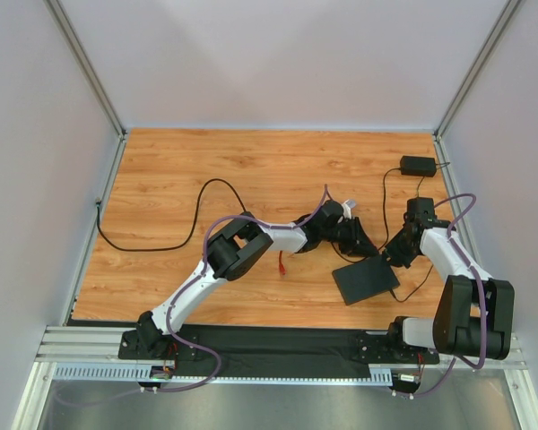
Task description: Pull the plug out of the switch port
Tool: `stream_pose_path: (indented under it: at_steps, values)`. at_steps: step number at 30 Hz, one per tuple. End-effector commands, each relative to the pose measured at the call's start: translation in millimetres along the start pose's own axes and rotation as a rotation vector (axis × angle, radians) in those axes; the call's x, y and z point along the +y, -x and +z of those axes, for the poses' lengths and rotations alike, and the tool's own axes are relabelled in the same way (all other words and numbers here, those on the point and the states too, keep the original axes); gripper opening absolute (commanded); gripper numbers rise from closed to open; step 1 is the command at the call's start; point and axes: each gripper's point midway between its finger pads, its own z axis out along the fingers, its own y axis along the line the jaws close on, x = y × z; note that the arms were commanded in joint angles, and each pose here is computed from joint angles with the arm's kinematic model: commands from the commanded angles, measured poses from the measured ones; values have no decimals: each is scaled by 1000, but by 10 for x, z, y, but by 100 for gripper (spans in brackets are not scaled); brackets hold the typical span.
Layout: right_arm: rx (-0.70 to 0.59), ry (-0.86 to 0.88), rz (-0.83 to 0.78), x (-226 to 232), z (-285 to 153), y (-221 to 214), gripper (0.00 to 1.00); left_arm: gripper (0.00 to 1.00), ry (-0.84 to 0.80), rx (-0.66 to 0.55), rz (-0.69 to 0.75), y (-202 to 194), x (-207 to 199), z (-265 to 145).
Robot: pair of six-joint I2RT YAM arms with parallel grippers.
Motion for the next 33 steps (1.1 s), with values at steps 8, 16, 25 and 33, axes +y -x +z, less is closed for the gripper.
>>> stream_pose_path:
  at_steps: [8, 16, 25, 33]
  values:
    - [43, -169, -24, -399, 238, -199, 18, 28, 98, -46, -57, 28, 399, 123]
    - [40, -176, -30, -406, 253, -228, 17, 22, 100, -80, -72, 50, 467, 105]
    - [48, -187, -30, -414, 269, -251, 17, 13, 57, -140, -49, 119, 409, 56]
    - [61, -204, -29, -449, 293, -289, 16, 4, 76, -169, 0, 202, 375, 37]
